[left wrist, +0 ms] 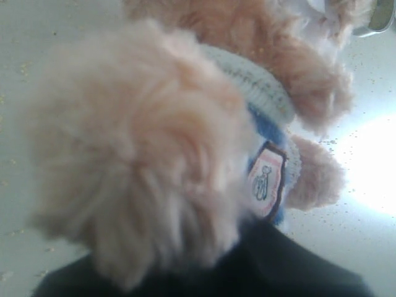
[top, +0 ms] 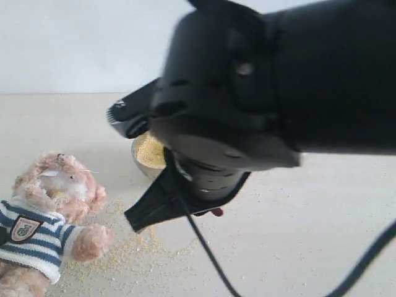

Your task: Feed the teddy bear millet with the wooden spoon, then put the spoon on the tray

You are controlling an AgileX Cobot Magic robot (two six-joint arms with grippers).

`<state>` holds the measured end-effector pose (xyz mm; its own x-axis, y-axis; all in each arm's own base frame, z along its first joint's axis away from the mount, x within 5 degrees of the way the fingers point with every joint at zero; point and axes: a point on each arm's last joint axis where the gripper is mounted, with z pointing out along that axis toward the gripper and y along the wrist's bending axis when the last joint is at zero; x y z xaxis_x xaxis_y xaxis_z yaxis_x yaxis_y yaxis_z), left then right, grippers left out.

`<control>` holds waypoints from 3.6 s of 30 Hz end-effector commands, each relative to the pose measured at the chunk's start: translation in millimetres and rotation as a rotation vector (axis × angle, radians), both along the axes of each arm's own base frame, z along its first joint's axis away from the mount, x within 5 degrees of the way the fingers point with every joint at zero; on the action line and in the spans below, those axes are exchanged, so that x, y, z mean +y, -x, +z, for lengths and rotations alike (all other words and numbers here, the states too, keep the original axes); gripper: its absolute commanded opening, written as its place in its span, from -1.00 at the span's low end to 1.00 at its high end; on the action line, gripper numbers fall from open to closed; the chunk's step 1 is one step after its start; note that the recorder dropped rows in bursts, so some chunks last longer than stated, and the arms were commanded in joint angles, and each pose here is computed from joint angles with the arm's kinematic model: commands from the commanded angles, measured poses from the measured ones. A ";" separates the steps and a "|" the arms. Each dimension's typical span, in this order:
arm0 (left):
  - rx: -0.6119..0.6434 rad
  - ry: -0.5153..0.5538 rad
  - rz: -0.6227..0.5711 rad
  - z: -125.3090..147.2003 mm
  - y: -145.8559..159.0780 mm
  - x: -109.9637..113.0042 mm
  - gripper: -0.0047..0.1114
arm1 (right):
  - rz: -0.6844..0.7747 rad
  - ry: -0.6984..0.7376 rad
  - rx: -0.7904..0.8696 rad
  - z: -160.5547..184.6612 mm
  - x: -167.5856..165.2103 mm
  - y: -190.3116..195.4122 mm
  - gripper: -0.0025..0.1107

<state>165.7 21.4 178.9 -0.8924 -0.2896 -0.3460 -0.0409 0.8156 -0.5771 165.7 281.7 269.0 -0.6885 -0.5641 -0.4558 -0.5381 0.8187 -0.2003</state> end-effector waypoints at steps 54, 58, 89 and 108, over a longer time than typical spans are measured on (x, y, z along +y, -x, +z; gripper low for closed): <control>-0.005 0.014 0.004 0.5 0.6 -0.9 -0.83 | -0.567 -0.376 0.232 -133.6 -154.4 -312.9 -0.69; -0.005 0.014 0.004 0.5 0.6 -0.9 -0.83 | -0.565 -0.378 0.220 -133.2 -154.5 -313.9 -0.19; -0.004 0.016 0.002 0.6 0.7 -1.1 -0.83 | -0.496 -0.493 -0.144 -6.3 -216.1 -86.9 -0.96; -0.004 0.016 0.002 0.6 0.7 -1.1 -0.83 | -0.401 -0.668 -0.442 49.0 -251.9 66.3 -0.96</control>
<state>165.7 21.4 178.9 -0.8924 -0.2896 -0.3460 -0.0409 0.8156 -0.5771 108.9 32.8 314.5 -0.4961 0.1512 -0.8550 -0.1667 0.9498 0.2647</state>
